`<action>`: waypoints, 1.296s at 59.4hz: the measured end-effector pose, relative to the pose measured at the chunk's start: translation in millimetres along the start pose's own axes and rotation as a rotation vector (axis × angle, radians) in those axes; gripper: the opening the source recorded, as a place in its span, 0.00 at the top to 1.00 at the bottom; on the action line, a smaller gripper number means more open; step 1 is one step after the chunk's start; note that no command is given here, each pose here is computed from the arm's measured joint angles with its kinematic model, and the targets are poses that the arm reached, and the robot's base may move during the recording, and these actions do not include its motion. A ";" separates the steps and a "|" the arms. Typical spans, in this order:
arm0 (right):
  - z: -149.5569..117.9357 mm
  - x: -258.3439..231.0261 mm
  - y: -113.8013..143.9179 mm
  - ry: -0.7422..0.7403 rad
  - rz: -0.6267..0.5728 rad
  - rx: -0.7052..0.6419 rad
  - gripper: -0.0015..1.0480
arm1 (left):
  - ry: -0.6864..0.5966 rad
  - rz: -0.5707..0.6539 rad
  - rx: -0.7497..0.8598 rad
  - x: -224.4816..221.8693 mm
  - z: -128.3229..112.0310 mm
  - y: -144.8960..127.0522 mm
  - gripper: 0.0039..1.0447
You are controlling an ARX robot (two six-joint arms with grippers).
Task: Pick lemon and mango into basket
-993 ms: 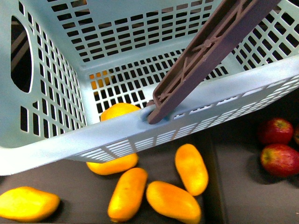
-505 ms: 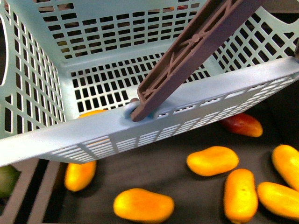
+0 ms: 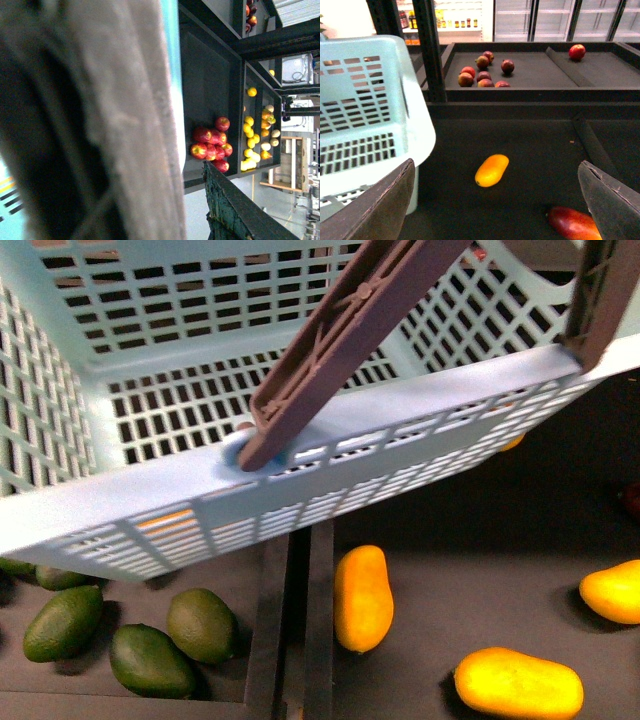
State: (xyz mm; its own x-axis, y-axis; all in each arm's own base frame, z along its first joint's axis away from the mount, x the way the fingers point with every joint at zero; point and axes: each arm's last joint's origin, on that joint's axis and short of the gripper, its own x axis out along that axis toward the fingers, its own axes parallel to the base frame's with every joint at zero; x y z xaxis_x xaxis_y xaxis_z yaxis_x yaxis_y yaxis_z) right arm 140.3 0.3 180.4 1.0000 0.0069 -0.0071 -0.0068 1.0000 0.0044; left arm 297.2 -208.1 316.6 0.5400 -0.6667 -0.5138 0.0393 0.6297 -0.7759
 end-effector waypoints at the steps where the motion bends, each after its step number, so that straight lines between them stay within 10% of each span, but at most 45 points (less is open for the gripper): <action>1: 0.0 0.0 0.0 0.000 -0.002 0.000 0.08 | -0.001 0.001 0.002 0.0 0.0 0.0 0.74; 9: -1.3 2.0 0.1 0.051 -0.046 0.033 0.08 | 0.014 -0.009 0.004 0.4 -1.6 -0.9 0.74; 23: -9.7 28.2 -13.2 0.576 -0.501 0.301 0.08 | 0.037 -0.022 0.006 1.2 -4.6 -2.9 0.74; 50: -66.4 125.2 -72.4 0.735 -0.793 0.585 0.08 | 0.025 -0.014 0.003 1.2 -4.6 -2.9 0.74; 77: -143.7 151.7 -74.2 0.857 -0.873 0.767 0.08 | 0.039 -0.023 0.003 1.4 -5.1 -3.2 0.74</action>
State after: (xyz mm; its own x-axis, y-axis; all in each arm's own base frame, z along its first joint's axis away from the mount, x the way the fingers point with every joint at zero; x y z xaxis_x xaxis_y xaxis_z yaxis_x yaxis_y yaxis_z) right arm 291.5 -72.3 35.3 0.3695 -0.3181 -0.8731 0.8735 0.4394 0.2096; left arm 293.5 -213.0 316.5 0.5061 -0.6957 -0.5097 0.0534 0.6152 -0.7866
